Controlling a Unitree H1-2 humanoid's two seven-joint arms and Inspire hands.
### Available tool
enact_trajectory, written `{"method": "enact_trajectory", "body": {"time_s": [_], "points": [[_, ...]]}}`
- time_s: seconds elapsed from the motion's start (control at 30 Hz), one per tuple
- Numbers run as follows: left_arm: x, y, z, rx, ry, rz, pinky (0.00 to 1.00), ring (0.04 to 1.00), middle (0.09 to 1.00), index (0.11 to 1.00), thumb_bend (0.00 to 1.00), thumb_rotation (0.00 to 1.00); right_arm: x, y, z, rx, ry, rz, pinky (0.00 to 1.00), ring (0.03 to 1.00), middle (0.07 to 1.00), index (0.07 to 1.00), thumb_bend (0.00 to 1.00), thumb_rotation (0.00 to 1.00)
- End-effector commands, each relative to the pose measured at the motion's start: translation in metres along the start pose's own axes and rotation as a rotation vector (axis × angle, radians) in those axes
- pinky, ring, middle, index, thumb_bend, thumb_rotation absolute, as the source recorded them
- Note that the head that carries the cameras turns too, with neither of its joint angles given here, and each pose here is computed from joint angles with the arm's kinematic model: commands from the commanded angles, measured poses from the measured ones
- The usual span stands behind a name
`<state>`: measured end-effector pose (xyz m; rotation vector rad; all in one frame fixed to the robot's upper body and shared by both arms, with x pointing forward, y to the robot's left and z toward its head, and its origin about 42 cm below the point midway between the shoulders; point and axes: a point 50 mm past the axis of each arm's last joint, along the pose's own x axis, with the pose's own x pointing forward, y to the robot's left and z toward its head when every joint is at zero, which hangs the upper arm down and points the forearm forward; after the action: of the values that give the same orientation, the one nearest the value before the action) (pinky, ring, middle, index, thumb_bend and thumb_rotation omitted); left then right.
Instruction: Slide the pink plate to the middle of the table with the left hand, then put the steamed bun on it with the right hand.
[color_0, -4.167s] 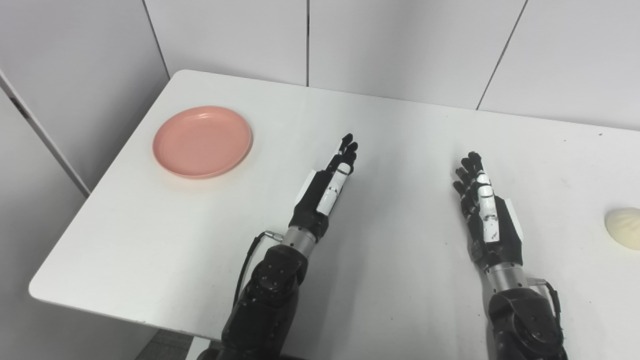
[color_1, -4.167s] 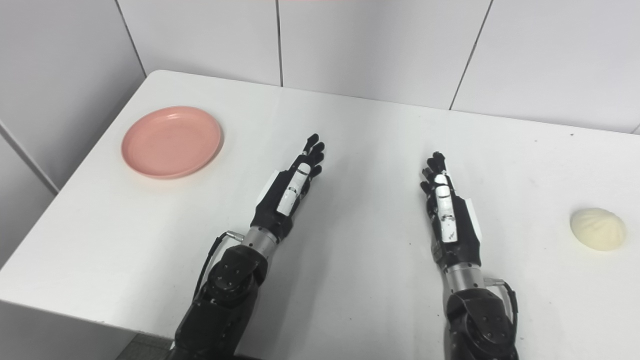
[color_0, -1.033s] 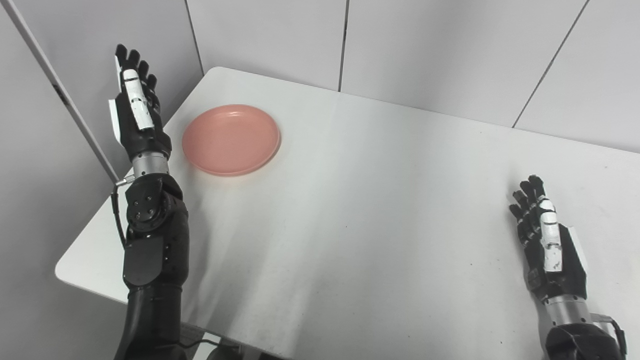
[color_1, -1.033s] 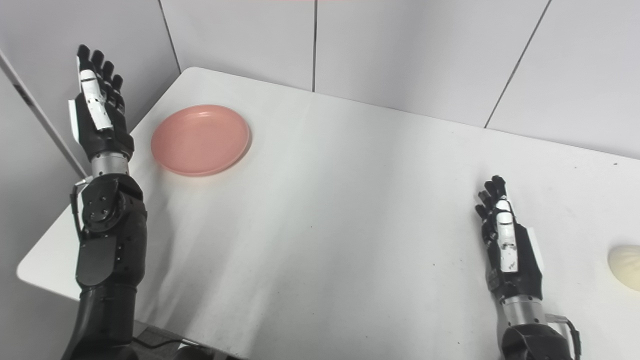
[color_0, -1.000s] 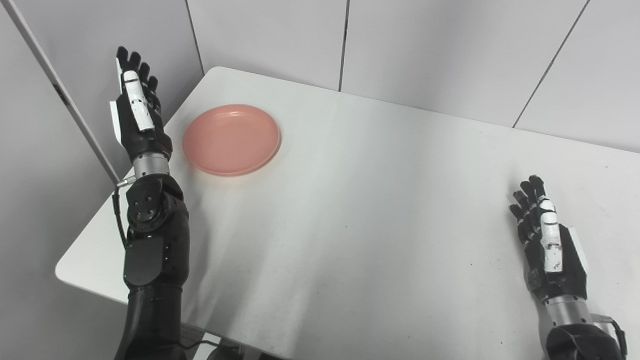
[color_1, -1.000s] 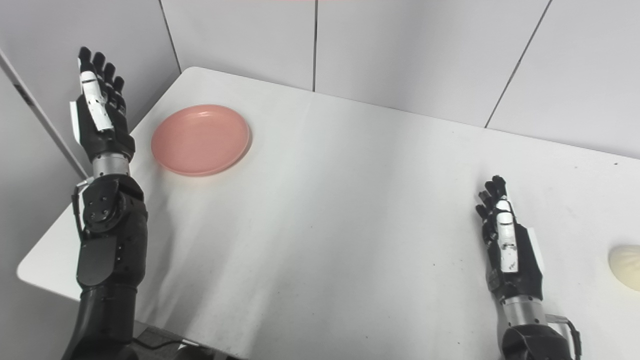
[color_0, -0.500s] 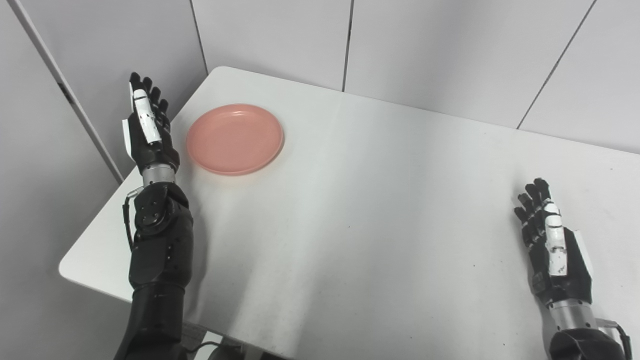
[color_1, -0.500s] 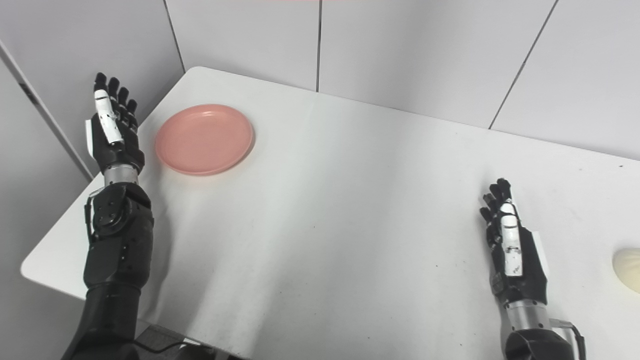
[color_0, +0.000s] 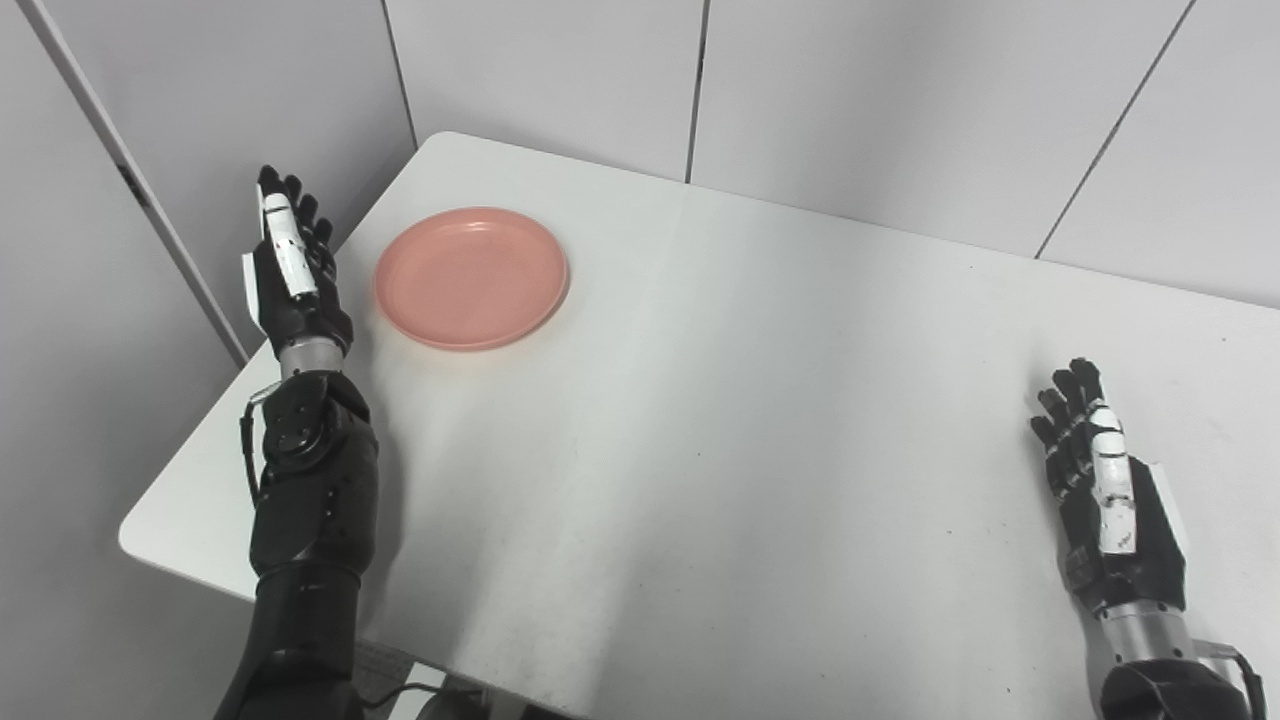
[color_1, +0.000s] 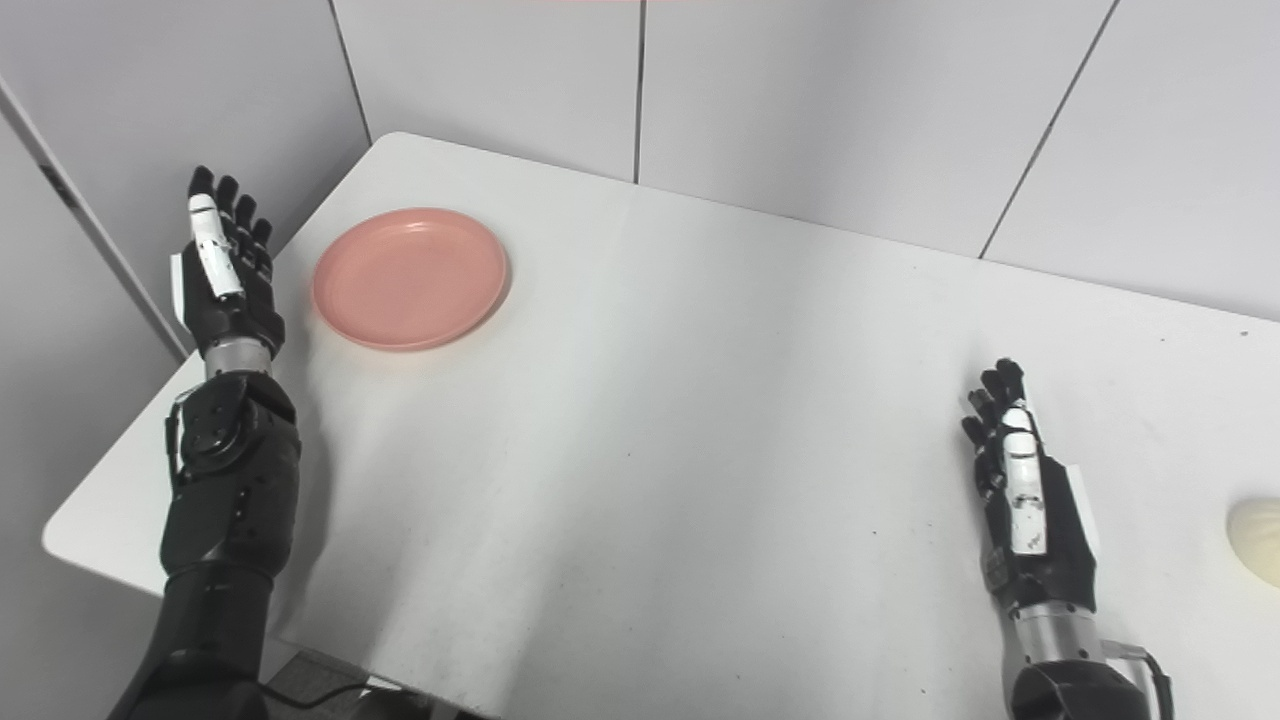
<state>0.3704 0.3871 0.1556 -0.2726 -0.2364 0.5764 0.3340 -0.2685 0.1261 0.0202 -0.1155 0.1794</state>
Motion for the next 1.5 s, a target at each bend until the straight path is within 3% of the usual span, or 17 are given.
{"method": "enact_trajectory", "body": {"time_s": [0.0, 1.03, 1.47], "points": [[0.016, -0.008, 0.023, -0.002, -0.088, -0.023, 1.0, 0.999, 0.996, 1.0, 0.44, 1.0, -0.016, 0.0, -0.02, 0.024, 0.07, -0.015, 1.0, 1.0, 1.0, 1.0, 0.09, 1.0], [0.018, -0.009, -0.027, 0.04, 0.087, -0.052, 1.0, 1.0, 1.0, 1.0, 0.4, 1.0, -0.016, 0.003, -0.017, 0.019, 0.07, -0.016, 1.0, 1.0, 1.0, 1.0, 0.09, 1.0], [0.009, -0.043, -0.049, 0.06, 0.193, -0.146, 1.0, 0.999, 0.982, 1.0, 0.39, 1.0, -0.016, 0.009, -0.017, 0.011, 0.059, -0.008, 1.0, 1.0, 1.0, 1.0, 0.09, 1.0]]}}
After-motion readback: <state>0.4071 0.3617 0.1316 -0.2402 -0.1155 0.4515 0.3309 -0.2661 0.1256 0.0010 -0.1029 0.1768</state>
